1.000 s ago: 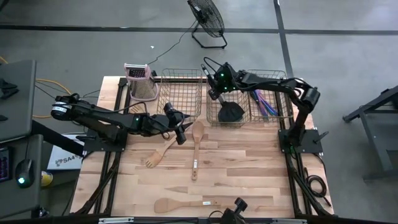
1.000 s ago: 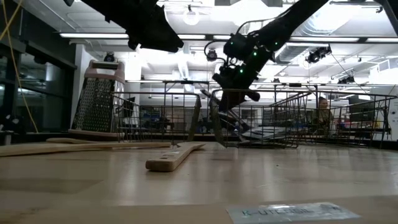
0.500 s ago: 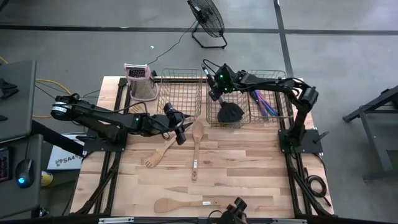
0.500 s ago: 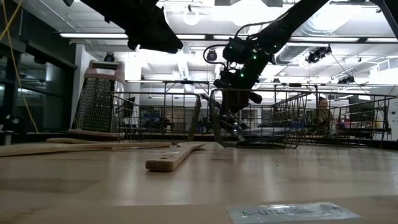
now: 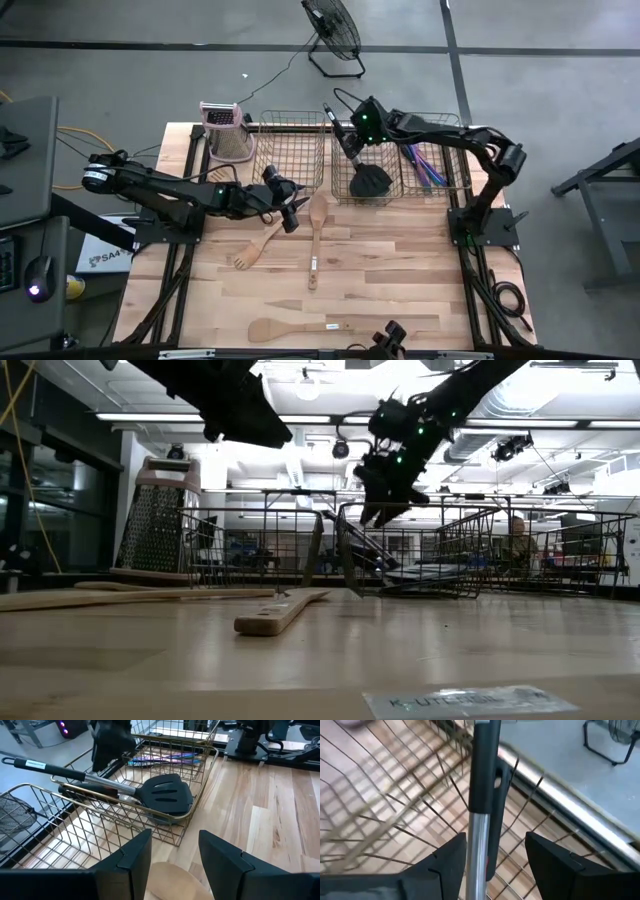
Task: Pick & Place Kitchen Items
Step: Put the wooden slotted turner spatula into the left mesh basket
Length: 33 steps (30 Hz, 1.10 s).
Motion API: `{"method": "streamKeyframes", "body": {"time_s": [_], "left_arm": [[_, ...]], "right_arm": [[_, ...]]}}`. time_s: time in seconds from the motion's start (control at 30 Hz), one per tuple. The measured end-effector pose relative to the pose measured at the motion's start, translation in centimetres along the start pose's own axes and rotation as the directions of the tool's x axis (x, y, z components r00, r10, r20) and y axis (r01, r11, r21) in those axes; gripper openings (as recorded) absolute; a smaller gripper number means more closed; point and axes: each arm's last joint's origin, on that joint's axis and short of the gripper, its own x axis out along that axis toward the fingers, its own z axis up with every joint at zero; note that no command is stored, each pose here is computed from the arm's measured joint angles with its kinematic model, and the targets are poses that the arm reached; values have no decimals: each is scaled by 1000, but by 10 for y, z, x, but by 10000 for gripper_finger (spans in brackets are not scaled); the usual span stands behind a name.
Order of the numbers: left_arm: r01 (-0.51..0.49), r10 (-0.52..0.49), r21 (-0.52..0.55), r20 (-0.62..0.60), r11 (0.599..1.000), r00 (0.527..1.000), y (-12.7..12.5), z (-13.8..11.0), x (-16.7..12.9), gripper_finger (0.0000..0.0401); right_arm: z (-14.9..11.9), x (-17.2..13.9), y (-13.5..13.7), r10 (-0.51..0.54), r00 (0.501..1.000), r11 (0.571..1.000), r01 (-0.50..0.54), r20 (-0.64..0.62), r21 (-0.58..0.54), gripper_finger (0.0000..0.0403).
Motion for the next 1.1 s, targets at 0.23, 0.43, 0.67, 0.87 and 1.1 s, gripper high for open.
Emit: {"method": "streamKeyframes", "body": {"time_s": [0.23, 0.43, 0.67, 0.87, 1.1], "left_arm": [[-4, 4, -5, -20, 1000, 1000, 0, -2, 0, 161], [3, -3, 1, -70, 1000, 998, 1, -7, 0, 161], [4, -7, -24, -135, 1000, 991, 2, -14, -1, 161], [42, -48, -42, -165, 998, 985, 1, -16, -1, 161], [33, -43, -44, -241, 998, 969, 3, -23, -3, 161]], "right_arm": [[4, -33, -1, 2, 1000, 1000, -2, 16, -2, 194], [0, -66, -3, 2, 1000, 1000, -2, -18, -12, 194], [-9, -114, 2, -47, 999, 998, 47, -5, -35, 194], [-22, -149, 19, -23, 999, 997, 26, 33, -72, 194], [-62, -160, 45, 50, 999, 984, -49, 3, -173, 195]]}}
